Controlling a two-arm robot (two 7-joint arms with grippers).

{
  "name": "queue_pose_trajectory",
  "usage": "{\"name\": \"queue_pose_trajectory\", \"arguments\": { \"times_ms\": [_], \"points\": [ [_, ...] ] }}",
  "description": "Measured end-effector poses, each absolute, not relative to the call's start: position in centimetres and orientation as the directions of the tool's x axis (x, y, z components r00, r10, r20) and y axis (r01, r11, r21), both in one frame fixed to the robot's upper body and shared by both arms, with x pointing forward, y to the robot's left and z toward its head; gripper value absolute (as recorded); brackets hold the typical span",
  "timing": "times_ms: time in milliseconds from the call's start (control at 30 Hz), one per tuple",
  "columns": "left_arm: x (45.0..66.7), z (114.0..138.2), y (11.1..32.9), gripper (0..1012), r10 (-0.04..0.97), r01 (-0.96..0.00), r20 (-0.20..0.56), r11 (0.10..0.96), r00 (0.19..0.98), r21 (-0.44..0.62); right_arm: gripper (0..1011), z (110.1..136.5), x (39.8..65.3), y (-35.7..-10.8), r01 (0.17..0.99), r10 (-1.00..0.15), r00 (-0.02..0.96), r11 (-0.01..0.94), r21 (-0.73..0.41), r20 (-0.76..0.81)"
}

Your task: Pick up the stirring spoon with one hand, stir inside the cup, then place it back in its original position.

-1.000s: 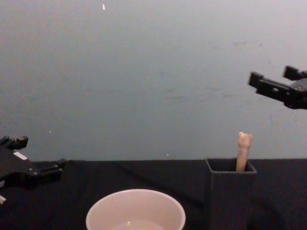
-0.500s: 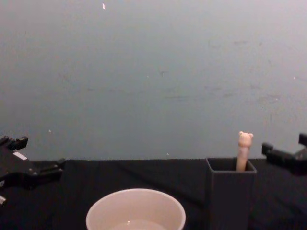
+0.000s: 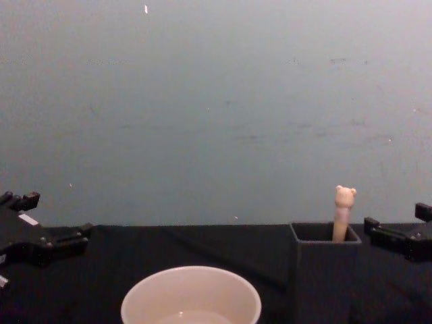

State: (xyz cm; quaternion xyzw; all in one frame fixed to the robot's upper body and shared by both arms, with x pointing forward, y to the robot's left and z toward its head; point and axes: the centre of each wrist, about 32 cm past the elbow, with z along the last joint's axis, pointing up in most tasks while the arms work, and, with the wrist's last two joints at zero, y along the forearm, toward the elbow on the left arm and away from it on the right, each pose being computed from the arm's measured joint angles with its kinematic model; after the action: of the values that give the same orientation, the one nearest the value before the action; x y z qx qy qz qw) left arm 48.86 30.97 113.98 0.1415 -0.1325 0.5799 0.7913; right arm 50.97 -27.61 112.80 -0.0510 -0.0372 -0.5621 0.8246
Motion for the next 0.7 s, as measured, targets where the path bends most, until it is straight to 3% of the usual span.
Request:
{"name": "queue_pose_trajectory", "arguments": {
  "times_ms": [700],
  "points": [
    [48.86, 113.98, 30.97, 1001, 0.88, -0.955, 0.374, 0.287, 0.292, 0.07, 1000, 112.87, 50.94, -27.64, 0.932, -0.924, 0.363, 0.361, -0.038, 0.119]
  ]
}}
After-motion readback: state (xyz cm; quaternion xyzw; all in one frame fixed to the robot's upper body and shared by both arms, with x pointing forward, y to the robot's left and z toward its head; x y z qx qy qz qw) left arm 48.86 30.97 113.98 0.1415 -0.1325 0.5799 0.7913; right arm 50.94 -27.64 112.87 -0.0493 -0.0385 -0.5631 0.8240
